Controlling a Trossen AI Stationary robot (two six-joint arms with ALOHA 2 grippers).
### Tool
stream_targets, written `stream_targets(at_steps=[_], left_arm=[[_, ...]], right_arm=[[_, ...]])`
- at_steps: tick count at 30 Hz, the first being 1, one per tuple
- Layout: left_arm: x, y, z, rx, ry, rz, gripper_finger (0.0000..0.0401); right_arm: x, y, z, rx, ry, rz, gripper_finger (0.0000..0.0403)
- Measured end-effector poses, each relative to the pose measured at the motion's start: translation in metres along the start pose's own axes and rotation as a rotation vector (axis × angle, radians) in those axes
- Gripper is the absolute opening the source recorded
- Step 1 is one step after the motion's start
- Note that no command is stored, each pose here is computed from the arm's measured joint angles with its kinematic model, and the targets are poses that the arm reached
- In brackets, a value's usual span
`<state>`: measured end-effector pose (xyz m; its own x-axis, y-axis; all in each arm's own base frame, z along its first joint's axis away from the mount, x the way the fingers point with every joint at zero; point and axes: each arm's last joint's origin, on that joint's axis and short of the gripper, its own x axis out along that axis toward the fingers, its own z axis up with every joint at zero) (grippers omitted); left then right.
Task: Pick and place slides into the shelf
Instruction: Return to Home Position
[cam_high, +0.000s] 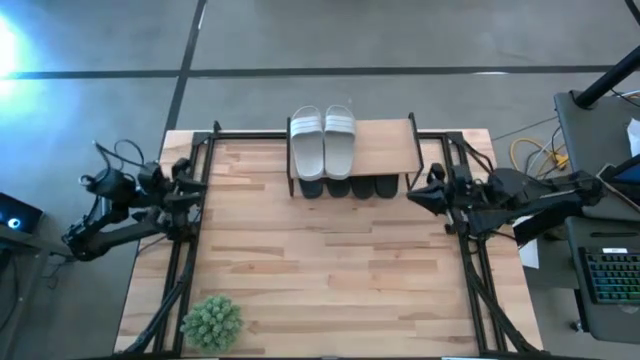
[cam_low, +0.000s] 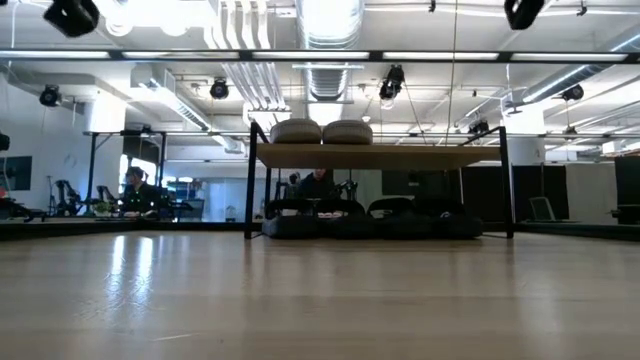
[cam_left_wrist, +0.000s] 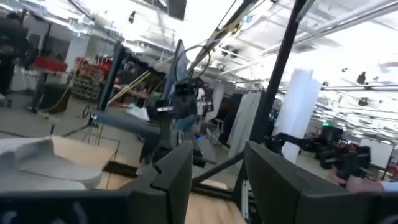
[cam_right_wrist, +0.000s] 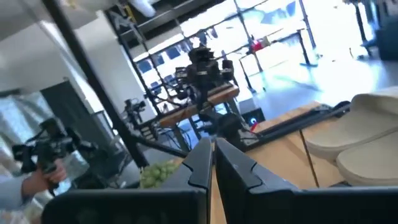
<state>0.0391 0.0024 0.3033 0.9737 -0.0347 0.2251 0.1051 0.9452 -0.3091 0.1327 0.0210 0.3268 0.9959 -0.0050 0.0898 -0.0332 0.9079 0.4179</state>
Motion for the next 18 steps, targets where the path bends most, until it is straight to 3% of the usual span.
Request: stream_targets(at_steps=[4,11,18], left_arm=[[0.004,0.007,-0.013,-0.008,0.054,0.031,0.0134],[0.005,0.014,-0.018,0.017,0.002,0.163,0.0134],[0.018,0.026,-0.035,-0.035,-0.037,0.13,0.0134]], right_arm=[[-0.012,-0.007,-0.012,-0.029,0.003,0.031,0.0013],[-0.031,-0.018,-0.029,-0.064,-0.009,0.099,0.0013],[-0.039,-0.035,-0.049,-0.07,-0.023,0.045,0.0013]])
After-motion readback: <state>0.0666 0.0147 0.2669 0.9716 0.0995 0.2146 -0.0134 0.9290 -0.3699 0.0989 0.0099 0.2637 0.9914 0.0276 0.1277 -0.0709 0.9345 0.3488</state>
